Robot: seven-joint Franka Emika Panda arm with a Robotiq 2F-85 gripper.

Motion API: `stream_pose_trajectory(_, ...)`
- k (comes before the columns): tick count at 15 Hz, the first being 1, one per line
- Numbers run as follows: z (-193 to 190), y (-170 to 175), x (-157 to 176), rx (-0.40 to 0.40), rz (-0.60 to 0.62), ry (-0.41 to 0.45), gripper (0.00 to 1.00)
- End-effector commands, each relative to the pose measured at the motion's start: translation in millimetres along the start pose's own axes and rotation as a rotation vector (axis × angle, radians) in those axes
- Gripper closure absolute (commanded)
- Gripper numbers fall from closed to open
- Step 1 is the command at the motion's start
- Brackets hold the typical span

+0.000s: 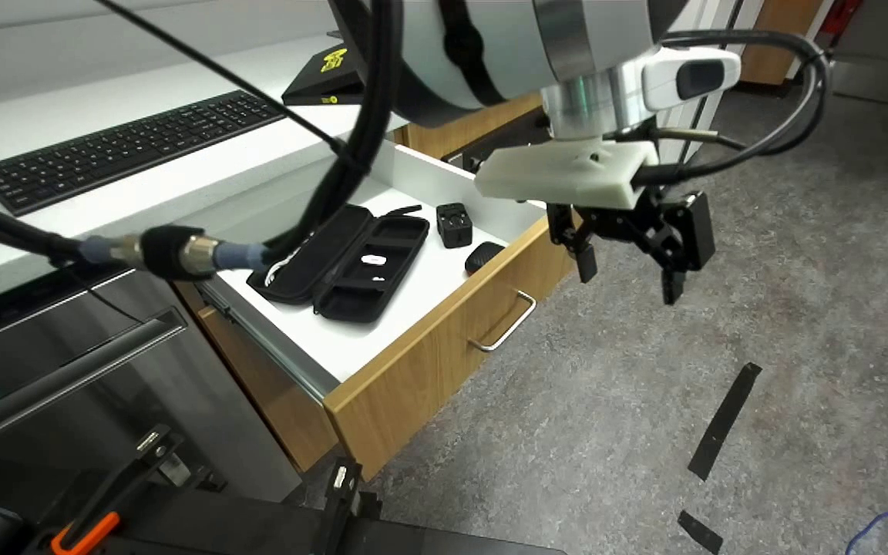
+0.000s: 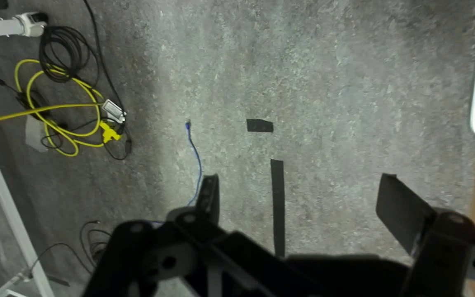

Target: Close the drawer

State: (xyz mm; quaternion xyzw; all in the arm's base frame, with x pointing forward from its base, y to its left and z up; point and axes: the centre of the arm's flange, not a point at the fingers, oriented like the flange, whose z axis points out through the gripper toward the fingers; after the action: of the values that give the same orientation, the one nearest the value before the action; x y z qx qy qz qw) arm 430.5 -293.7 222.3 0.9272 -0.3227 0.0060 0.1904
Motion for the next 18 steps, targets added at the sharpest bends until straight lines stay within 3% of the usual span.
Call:
stream_pose_trajectory(1, 53.1, -15.5, 15.4, -0.118, 0.105, 0.005, 0.00)
stream_pose_trajectory(4, 86.0, -45.1, 19.0, -0.103, 0.165, -0.039, 0.00)
stream_pose_trajectory(8, 98.9, -93.4, 11.1, 0.067, 0.140, -0.176, 0.00)
stream_pose_trajectory(13, 63.1, -164.3, 19.2, 0.235, 0.012, -0.201, 0.00)
stream_pose_trajectory(18, 32.5, -273.4, 22.7, 0.271, -0.132, -0.202, 0.00)
